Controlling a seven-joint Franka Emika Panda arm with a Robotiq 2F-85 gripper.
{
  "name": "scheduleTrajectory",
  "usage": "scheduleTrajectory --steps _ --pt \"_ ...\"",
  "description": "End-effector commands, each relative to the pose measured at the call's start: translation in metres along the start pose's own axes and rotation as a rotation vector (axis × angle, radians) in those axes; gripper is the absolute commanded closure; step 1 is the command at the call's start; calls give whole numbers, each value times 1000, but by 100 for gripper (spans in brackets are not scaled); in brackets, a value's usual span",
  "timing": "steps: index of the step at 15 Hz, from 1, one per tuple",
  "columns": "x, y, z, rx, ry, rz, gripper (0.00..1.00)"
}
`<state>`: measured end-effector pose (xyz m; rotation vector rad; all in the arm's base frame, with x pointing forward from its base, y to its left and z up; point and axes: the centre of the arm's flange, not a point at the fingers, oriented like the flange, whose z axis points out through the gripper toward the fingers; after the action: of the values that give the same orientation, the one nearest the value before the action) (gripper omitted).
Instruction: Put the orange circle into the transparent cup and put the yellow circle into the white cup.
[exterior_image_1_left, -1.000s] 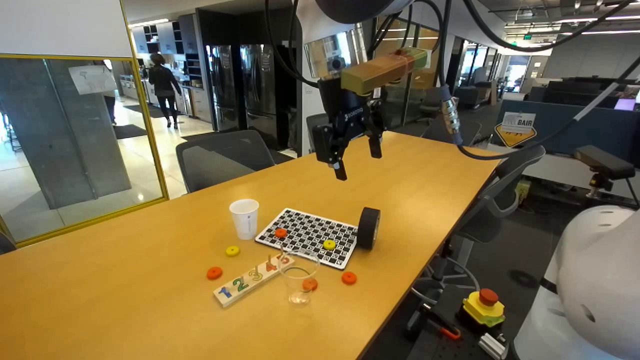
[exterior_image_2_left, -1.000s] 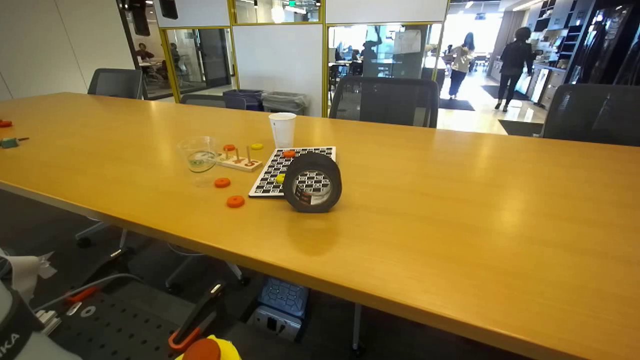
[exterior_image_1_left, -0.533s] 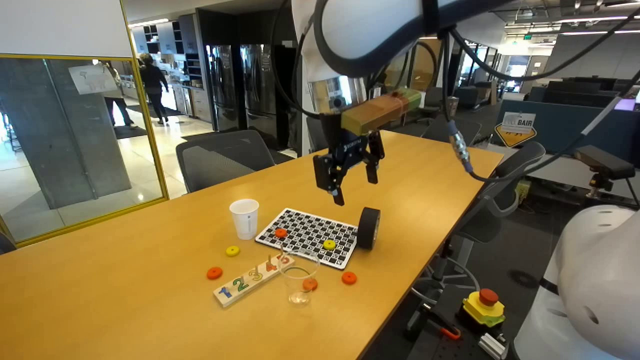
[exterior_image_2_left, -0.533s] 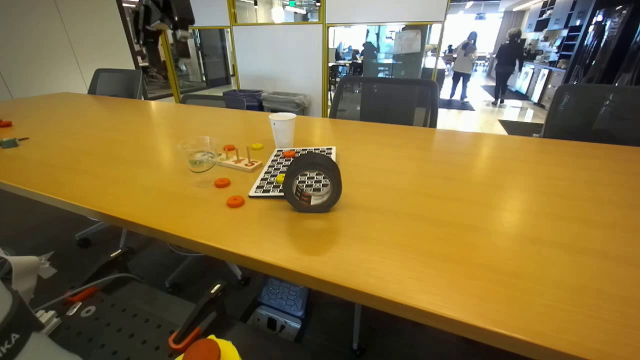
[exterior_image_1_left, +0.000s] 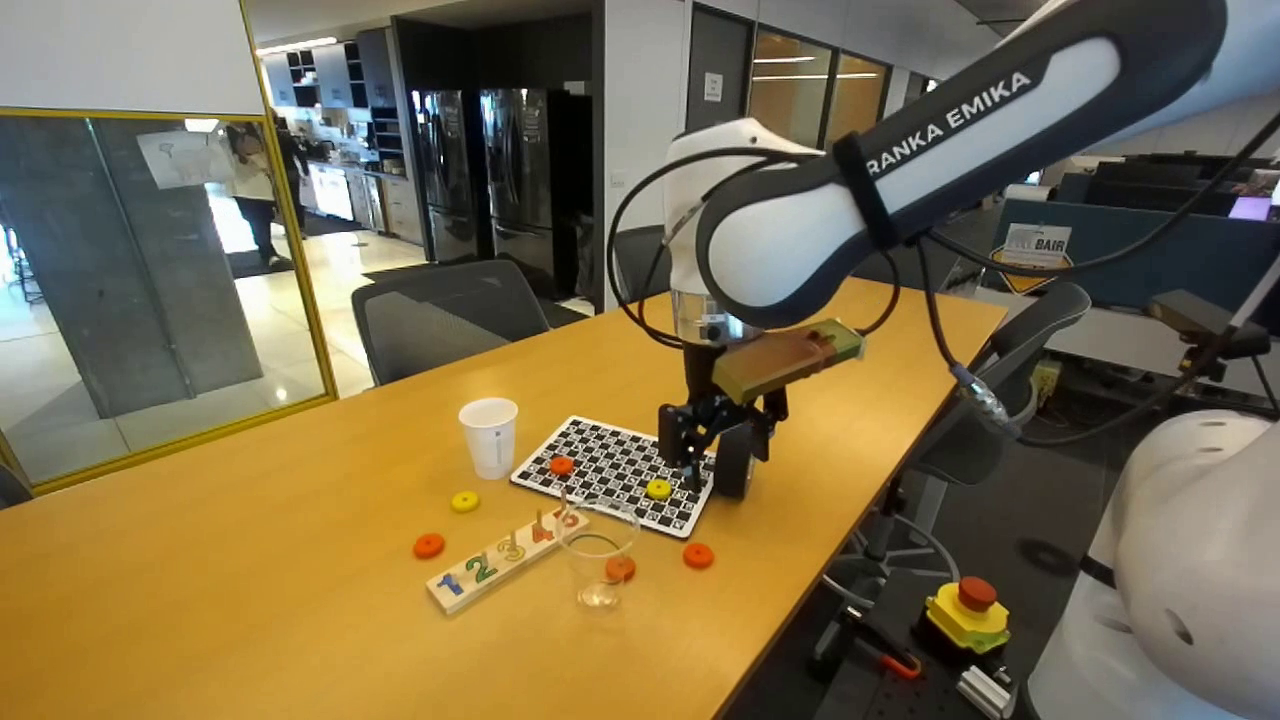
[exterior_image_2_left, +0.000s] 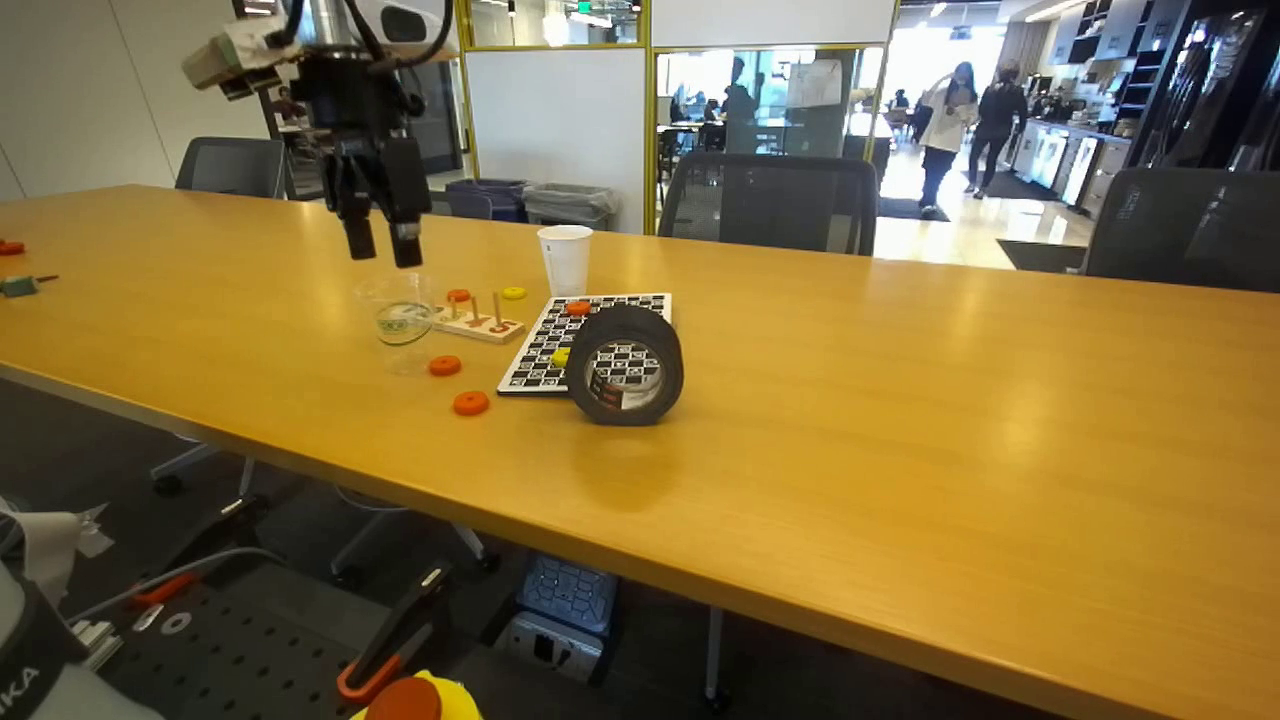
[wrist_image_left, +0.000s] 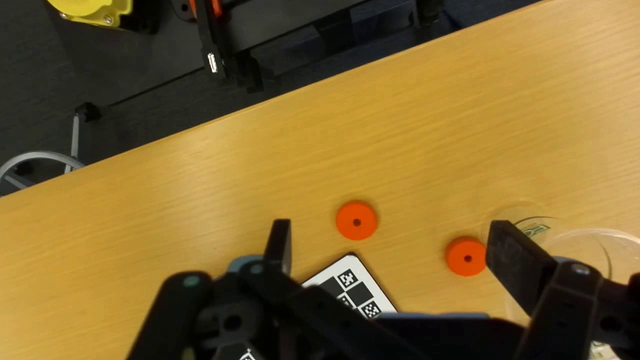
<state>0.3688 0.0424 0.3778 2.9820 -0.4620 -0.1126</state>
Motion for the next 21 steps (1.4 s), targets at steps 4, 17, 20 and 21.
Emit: scheduleTrajectory --steps 4,17,20,21 --pt "20 29 61 118 60 -14 0" --pt "61 18 150 220 -8 -60 0" --pt "68 15 160 210 -14 -60 0" --pt "70 16 162 212 -15 -55 0"
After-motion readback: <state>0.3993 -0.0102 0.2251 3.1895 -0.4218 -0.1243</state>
